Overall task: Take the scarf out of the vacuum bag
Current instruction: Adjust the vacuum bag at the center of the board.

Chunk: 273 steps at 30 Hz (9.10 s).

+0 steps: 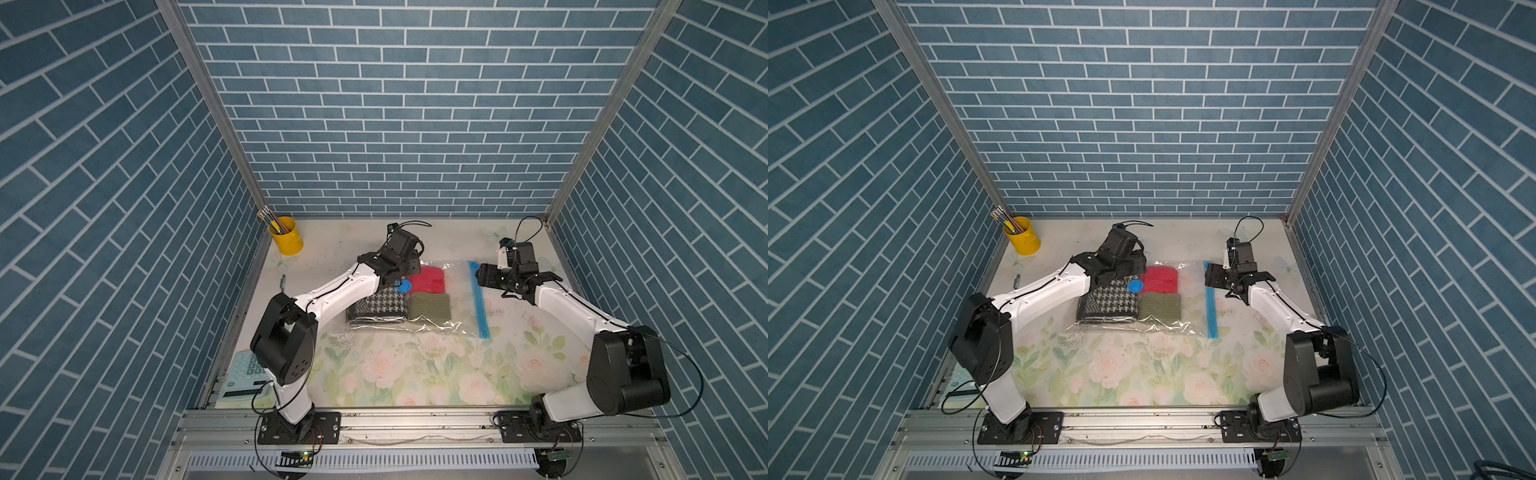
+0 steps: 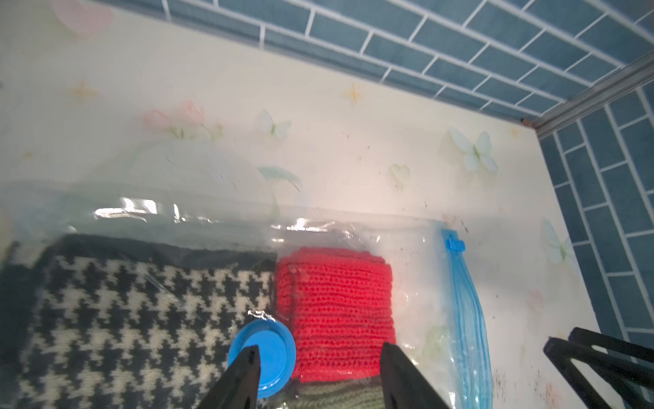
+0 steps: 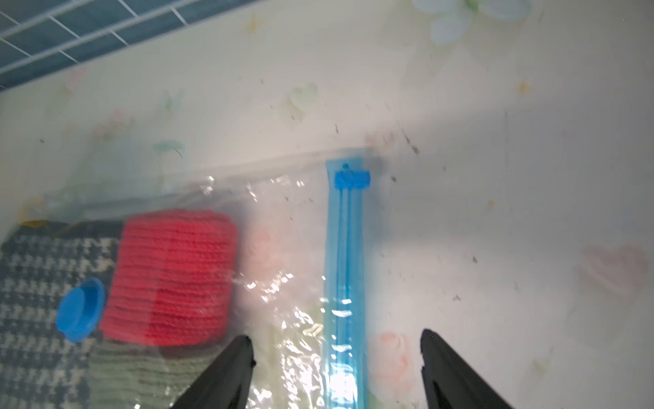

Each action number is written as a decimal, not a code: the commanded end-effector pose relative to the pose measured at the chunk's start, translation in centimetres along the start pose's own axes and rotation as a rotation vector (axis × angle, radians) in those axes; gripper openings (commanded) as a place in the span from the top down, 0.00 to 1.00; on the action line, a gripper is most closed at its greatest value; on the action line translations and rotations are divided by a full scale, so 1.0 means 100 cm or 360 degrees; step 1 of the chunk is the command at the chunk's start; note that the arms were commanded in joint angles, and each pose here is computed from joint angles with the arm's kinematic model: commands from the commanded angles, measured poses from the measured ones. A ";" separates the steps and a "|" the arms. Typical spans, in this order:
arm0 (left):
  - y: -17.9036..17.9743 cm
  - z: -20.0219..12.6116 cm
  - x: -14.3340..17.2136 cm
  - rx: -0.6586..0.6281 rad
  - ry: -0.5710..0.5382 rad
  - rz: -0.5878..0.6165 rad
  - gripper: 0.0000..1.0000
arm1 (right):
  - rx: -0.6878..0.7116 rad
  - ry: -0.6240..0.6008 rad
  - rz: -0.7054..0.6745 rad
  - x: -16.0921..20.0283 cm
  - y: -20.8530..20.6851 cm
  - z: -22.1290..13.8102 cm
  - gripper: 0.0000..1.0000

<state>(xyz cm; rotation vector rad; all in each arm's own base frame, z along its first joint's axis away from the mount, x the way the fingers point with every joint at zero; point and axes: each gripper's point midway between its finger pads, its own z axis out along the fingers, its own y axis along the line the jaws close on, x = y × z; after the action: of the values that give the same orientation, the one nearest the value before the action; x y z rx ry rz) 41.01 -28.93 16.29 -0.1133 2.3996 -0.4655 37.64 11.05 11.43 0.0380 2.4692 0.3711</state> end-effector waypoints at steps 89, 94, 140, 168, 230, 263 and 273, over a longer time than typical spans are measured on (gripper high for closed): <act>0.254 0.007 0.065 0.0142 0.0325 -0.0762 0.93 | -0.0948 0.0065 0.0752 0.077 -0.015 0.010 0.67; 0.249 -0.005 0.052 0.0164 0.0253 -0.0729 1.00 | -0.0970 0.0066 0.0755 0.076 -0.014 0.011 0.64; 0.241 0.010 0.058 0.0047 0.0354 -0.0621 1.00 | -0.0921 0.0291 0.0697 0.102 0.006 0.046 0.95; 0.241 0.004 0.054 0.0012 0.0337 -0.0586 1.00 | -0.0985 0.0339 0.0713 0.114 0.018 0.050 1.00; -0.044 -0.209 -0.182 0.0174 -0.0486 0.0055 1.00 | 0.0245 0.0766 -0.0180 0.143 -0.027 0.079 1.00; 0.218 -0.077 -0.046 -0.0950 -0.0048 -0.0131 0.80 | -0.0018 0.0678 -0.0159 0.132 0.008 0.064 1.00; 0.253 -0.045 -0.027 -0.1135 -0.0006 -0.0185 0.47 | -0.0420 0.0419 -0.0087 0.096 0.052 0.031 0.69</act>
<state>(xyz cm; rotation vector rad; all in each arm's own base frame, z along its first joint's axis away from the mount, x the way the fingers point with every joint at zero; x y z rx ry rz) 41.09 -4.68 12.47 -0.5159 2.4907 0.2988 32.19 17.13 3.18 -0.1873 2.6824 0.5938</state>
